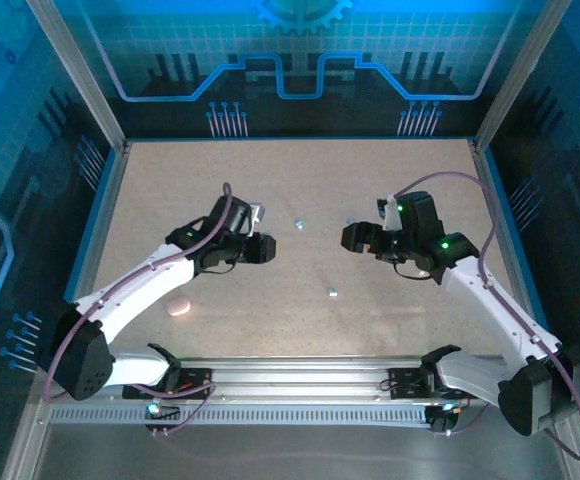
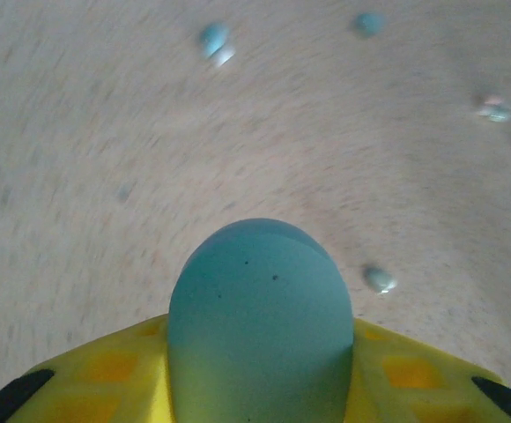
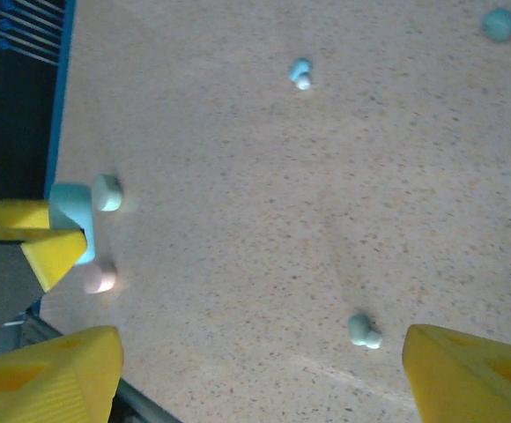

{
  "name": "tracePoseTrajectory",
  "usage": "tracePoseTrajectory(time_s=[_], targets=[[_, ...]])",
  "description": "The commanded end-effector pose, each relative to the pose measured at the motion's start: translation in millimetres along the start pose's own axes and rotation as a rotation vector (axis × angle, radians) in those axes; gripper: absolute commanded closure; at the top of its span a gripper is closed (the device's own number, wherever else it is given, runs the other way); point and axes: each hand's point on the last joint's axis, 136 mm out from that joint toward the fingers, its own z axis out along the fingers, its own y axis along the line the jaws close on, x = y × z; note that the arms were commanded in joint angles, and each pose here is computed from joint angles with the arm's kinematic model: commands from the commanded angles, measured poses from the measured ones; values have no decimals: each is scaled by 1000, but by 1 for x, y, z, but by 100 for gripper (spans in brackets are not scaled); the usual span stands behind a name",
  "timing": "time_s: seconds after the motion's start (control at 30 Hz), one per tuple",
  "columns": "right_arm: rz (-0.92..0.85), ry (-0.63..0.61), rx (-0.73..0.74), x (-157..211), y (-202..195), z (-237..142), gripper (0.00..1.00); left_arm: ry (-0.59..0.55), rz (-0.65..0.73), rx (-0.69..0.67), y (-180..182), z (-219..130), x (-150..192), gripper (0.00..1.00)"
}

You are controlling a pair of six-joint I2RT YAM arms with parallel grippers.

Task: Insert the wireless bluetooth earbuds into the charging case

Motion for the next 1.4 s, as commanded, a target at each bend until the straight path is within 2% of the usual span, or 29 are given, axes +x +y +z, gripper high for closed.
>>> tracePoseTrajectory(time_s=[0.0, 0.17, 0.47, 0.77, 0.93, 1.1, 1.17, 1.23, 1.37], targets=[[62, -18, 40, 5, -16, 9, 16, -14, -252, -172, 25, 11, 15, 82], [95, 20, 32, 18, -24, 19, 16, -3, -321, -273, 29, 32, 35, 82], [56, 10, 70, 20, -34, 19, 16, 80, -414, -419, 18, 71, 64, 82], [53, 5, 89, 23, -43, 19, 16, 141, -514, -478, 7, 101, 94, 79], [45, 1, 97, 24, -47, 21, 16, 125, -517, -495, 7, 99, 92, 66], [7, -18, 80, 23, -47, 28, 16, 98, -515, -464, 4, 91, 87, 41], [-24, -28, 72, 22, -44, 31, 17, 78, -504, -448, 3, 86, 81, 37], [-71, -35, 65, 22, -38, 35, 17, 58, -493, -424, 1, 81, 77, 26], [-224, -37, 46, 26, -18, 49, 18, -30, -446, -391, 7, 55, 57, 22]])
